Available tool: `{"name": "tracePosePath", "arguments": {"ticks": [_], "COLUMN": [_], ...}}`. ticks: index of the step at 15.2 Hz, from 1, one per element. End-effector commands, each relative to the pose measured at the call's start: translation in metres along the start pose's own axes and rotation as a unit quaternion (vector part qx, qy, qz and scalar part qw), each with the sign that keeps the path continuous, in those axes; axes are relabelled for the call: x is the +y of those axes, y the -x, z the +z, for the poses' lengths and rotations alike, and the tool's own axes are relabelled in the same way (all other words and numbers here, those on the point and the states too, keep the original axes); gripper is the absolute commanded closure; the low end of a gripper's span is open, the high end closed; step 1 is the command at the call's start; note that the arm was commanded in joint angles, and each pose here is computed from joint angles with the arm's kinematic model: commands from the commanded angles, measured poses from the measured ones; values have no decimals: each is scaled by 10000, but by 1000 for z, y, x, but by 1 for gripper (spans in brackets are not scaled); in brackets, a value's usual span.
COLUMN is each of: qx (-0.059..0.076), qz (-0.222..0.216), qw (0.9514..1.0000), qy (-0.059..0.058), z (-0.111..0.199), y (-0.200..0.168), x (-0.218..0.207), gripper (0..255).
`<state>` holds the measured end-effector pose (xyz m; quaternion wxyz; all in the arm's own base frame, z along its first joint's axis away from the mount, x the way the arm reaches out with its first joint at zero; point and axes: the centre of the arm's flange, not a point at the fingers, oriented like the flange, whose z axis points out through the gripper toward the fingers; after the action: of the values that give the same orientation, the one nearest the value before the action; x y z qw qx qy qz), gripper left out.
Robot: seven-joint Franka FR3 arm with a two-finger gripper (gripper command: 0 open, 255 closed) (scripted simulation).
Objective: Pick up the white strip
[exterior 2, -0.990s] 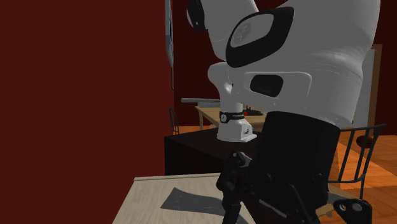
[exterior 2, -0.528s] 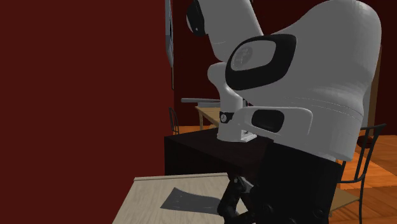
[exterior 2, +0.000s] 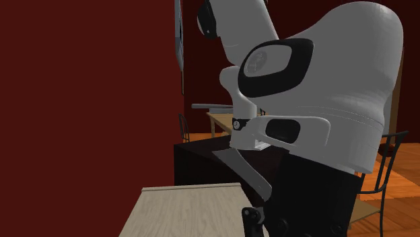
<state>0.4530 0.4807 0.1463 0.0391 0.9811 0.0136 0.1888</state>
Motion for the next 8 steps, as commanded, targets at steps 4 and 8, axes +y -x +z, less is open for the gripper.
{"name": "tracePosePath", "arguments": {"ticks": [4,8], "qx": [-4,-4], "qz": [-4,-4], "qw": [10000,10000], "qy": [-4,-4], "z": [-5,-24], "y": [-1,-9], "x": [0,2], "gripper": [255,255]}}
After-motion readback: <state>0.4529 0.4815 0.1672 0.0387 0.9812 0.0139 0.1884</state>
